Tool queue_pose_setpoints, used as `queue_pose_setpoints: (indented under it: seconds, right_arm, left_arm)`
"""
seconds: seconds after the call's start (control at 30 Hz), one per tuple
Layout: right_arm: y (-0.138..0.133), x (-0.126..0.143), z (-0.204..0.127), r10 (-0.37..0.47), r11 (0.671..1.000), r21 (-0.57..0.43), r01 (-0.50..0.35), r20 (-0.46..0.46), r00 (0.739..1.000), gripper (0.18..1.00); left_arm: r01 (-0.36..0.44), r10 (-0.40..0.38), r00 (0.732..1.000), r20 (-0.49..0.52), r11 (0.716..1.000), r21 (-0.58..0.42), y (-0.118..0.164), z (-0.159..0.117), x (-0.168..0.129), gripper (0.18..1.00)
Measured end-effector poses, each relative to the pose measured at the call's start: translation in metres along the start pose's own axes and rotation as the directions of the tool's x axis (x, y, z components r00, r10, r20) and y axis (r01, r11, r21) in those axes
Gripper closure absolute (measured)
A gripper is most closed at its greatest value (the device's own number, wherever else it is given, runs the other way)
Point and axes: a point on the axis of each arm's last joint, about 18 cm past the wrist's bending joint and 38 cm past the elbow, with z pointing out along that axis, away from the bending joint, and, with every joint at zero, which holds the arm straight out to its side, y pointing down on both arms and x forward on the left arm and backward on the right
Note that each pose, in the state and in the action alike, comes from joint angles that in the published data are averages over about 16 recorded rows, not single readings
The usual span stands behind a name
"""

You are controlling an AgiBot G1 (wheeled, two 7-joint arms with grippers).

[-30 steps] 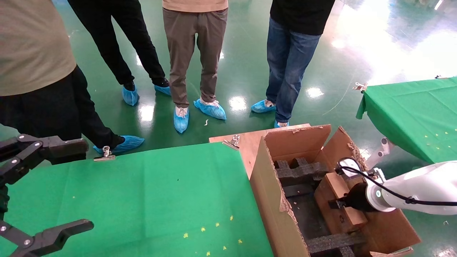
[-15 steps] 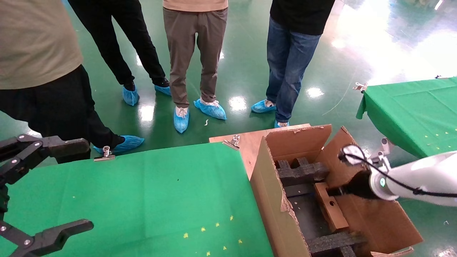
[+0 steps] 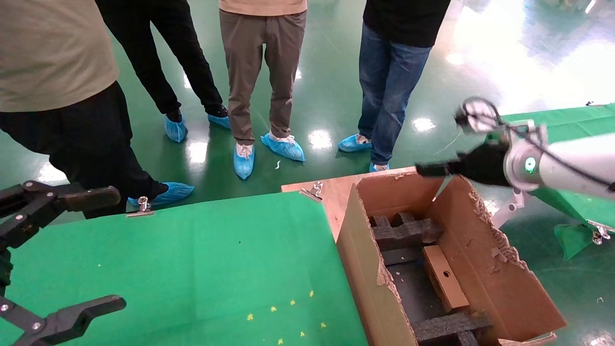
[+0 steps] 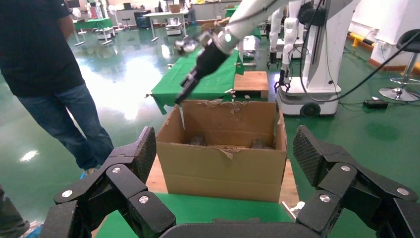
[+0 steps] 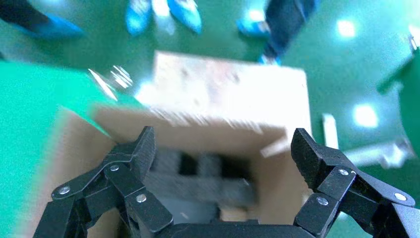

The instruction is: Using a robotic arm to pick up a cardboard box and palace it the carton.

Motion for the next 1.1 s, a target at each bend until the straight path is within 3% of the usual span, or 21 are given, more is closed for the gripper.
queue_pose_setpoints:
  seconds: [0.23, 0.47, 0.8, 1.1]
  right_arm:
    - [-0.039, -0.023, -0.036, 0.002, 0.997, 0.08, -0.011, 0.114, 0.994, 0.178]
    - [-0.06, -0.038, -0.061, 0.007, 0.993, 0.112, -0.032, 0.209, 0.978, 0.178]
    - [-0.064, -0.042, -0.067, 0.009, 0.993, 0.114, -0.038, 0.241, 0.971, 0.178]
    - [-0.058, -0.055, -0.061, -0.036, 0.995, 0.095, 0.008, 0.288, 0.957, 0.178]
  left_arm:
    - [0.0, 0.0, 1.0, 0.0, 1.0, 0.0, 0.0, 0.0, 0.0, 0.183]
    - [0.0, 0.0, 1.0, 0.0, 1.0, 0.0, 0.0, 0.0, 0.0, 0.183]
    - [0.0, 0.0, 1.0, 0.001, 1.0, 0.0, 0.0, 0.0, 0.0, 0.183]
    - [0.0, 0.0, 1.0, 0.001, 1.0, 0.0, 0.0, 0.0, 0.0, 0.183]
